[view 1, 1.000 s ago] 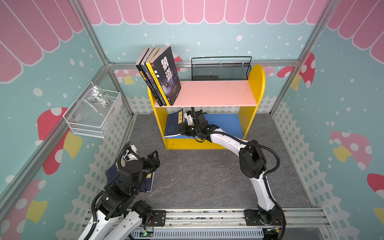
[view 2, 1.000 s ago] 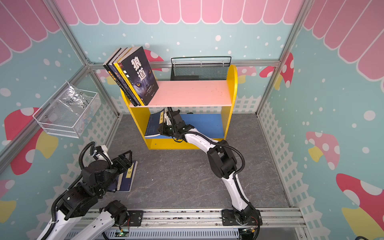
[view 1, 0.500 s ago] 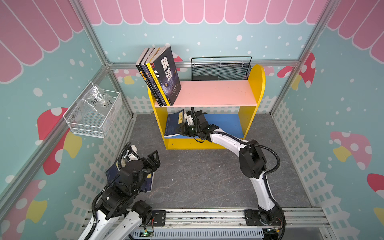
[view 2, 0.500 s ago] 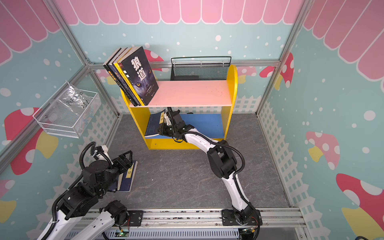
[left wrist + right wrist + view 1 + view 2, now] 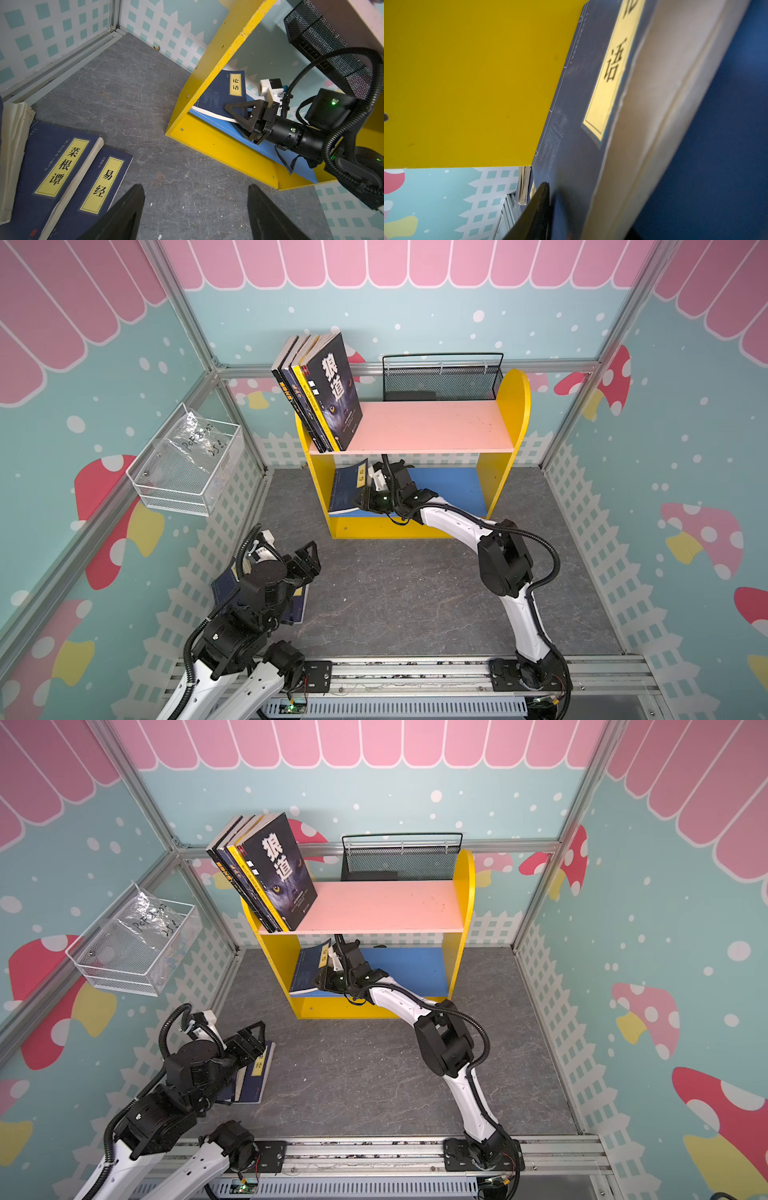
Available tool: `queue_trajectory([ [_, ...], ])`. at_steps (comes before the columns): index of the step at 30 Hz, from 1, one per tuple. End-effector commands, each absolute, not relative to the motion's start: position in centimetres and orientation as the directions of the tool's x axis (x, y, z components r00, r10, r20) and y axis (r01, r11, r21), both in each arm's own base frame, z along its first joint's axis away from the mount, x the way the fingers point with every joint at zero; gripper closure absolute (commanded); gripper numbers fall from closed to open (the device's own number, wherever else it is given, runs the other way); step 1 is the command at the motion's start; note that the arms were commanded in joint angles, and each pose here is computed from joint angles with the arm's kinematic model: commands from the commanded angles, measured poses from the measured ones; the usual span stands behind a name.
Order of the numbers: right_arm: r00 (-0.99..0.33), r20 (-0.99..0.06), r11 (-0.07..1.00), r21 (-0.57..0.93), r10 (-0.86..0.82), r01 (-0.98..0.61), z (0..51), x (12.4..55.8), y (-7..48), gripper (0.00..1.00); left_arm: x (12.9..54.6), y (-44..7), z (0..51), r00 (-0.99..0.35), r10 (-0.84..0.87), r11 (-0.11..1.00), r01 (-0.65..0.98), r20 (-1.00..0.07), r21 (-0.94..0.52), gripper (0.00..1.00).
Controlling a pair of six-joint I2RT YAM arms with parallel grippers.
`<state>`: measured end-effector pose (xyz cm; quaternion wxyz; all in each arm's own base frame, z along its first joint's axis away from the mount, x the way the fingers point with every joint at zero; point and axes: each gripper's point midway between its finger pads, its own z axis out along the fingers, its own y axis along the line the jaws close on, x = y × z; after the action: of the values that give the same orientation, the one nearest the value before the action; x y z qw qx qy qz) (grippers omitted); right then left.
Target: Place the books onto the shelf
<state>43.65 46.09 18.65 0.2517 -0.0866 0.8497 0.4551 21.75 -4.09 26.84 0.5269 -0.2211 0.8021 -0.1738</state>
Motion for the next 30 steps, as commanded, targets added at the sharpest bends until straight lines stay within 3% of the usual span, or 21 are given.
queue_trajectory([
  [1, -0.842, -0.534, 0.557, 0.724, 0.078, -0.407, 19.72, 43.65, 46.71, 0.6, 21.86, -4.0, 26.61, -0.341, -0.557, 0.83, -0.184, -0.758, -0.527, 0.2],
  [30, -0.839, -0.539, 0.558, 0.721, 0.08, -0.41, 19.96, 43.68, 46.65, 0.57, 21.89, -4.12, 26.54, -0.347, -0.555, 0.83, -0.181, -0.756, -0.527, 0.2],
])
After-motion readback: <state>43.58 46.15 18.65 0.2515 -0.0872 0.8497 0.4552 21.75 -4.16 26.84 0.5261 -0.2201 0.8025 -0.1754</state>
